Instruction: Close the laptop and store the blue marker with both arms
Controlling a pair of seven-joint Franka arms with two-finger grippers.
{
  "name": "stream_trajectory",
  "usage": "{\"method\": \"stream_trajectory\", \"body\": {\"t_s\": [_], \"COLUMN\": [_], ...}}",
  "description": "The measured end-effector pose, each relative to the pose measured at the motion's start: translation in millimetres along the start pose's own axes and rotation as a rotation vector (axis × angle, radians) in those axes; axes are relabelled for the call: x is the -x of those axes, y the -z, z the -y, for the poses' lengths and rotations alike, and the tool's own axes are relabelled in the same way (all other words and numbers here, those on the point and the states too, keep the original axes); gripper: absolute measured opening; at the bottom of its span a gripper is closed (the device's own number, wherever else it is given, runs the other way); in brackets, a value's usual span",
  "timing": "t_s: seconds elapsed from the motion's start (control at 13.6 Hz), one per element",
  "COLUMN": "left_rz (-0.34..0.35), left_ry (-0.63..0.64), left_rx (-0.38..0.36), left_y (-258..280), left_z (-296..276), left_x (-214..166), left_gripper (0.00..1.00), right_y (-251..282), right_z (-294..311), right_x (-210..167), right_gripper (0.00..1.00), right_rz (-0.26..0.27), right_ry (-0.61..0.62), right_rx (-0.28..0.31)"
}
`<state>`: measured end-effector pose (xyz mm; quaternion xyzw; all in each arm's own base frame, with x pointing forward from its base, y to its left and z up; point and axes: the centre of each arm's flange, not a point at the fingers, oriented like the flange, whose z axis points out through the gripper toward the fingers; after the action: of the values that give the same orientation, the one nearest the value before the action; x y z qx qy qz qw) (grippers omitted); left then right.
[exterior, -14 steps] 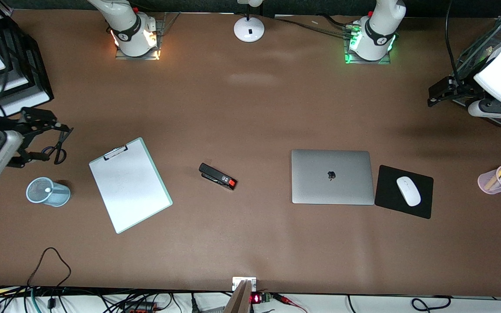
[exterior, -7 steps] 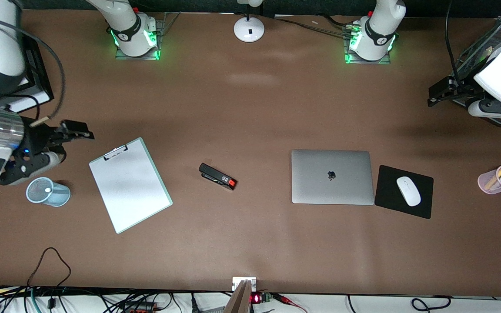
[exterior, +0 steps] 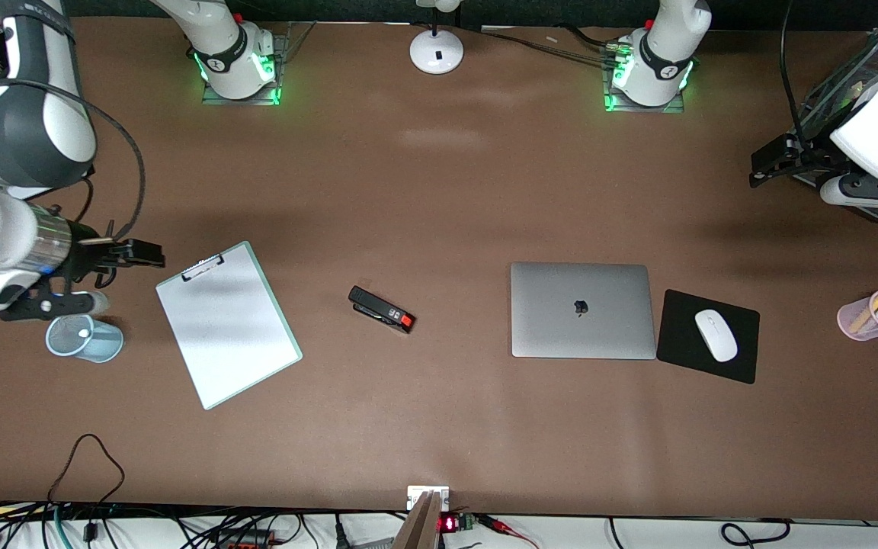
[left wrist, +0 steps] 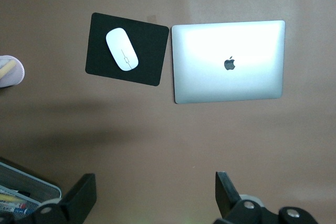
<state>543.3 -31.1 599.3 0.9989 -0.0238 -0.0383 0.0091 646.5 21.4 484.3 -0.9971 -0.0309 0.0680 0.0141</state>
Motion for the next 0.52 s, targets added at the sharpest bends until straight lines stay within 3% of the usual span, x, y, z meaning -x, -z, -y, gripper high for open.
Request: {"method": "stream_trajectory", "body": {"t_s": [0.22, 0.52], "left_rz": [0.0, 0.0], "left_ry": [0.0, 0.0], "left_rx": [0.0, 0.0], "left_y": [0.1, 0.1], "left_z": [0.0, 0.0], "left_x": [0.0, -0.1], "left_gripper": [1.0, 1.0], "right_y": [34.6, 70.9], "right_z": [-60.1, -81.2], "right_x": [16.9, 49.4], "right_gripper": [1.0, 1.0], "right_rz": [-0.069, -0.053], "right_ry": [-0.105, -0.139], "right_rx": [0.022, 0.043]}}
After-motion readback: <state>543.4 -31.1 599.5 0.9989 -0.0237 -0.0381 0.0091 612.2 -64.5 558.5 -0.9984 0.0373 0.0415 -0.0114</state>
